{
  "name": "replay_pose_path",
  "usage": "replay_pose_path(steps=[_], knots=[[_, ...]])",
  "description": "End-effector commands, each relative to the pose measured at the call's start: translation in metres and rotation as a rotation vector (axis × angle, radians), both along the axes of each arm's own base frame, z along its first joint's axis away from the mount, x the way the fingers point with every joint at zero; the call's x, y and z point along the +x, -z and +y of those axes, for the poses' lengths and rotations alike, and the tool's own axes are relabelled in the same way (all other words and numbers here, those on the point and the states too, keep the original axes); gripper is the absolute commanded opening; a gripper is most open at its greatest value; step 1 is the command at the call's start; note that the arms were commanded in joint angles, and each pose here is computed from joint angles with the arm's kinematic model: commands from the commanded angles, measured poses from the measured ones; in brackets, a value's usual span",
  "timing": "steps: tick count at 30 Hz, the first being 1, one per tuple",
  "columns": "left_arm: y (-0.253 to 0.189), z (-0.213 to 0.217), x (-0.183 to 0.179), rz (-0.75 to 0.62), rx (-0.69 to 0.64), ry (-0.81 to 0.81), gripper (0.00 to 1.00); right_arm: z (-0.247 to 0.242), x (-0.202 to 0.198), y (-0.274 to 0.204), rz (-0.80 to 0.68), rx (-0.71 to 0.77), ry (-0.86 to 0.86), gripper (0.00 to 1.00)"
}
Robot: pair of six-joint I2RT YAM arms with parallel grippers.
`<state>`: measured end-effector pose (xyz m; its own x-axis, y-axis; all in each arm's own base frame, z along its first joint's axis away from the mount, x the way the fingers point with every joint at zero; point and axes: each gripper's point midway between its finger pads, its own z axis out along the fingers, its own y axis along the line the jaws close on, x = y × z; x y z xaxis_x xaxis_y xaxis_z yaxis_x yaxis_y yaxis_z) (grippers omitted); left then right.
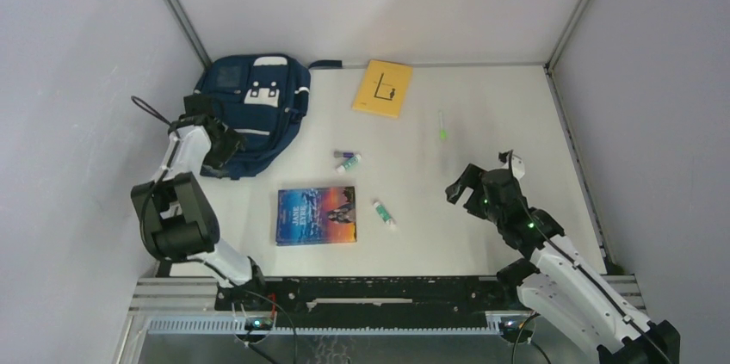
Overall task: Pack the student bag
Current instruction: Adjust the student bag at the corner of the board.
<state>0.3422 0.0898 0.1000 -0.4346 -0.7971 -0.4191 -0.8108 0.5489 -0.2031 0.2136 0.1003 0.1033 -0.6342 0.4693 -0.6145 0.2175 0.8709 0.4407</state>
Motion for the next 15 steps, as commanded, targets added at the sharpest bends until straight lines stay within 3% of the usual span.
replay_pose_path(steps=[1, 7, 13, 15], knots=[[-0.009, 0.005, 0.035, -0.063, -0.023, 0.027, 0.74, -0.006, 0.002, -0.006, -0.028, -0.001, 0.031, 1.0], [0.015, 0.007, 0.051, -0.024, -0.049, 0.028, 0.51, -0.009, -0.001, -0.006, -0.036, -0.002, 0.04, 1.0], [0.023, -0.004, 0.056, -0.03, -0.101, 0.067, 0.01, 0.025, 0.009, -0.013, -0.085, 0.018, -0.144, 0.94], [0.019, -0.016, 0.058, -0.049, -0.132, 0.103, 0.0, 0.044, 0.014, -0.014, -0.085, -0.004, -0.23, 0.92]])
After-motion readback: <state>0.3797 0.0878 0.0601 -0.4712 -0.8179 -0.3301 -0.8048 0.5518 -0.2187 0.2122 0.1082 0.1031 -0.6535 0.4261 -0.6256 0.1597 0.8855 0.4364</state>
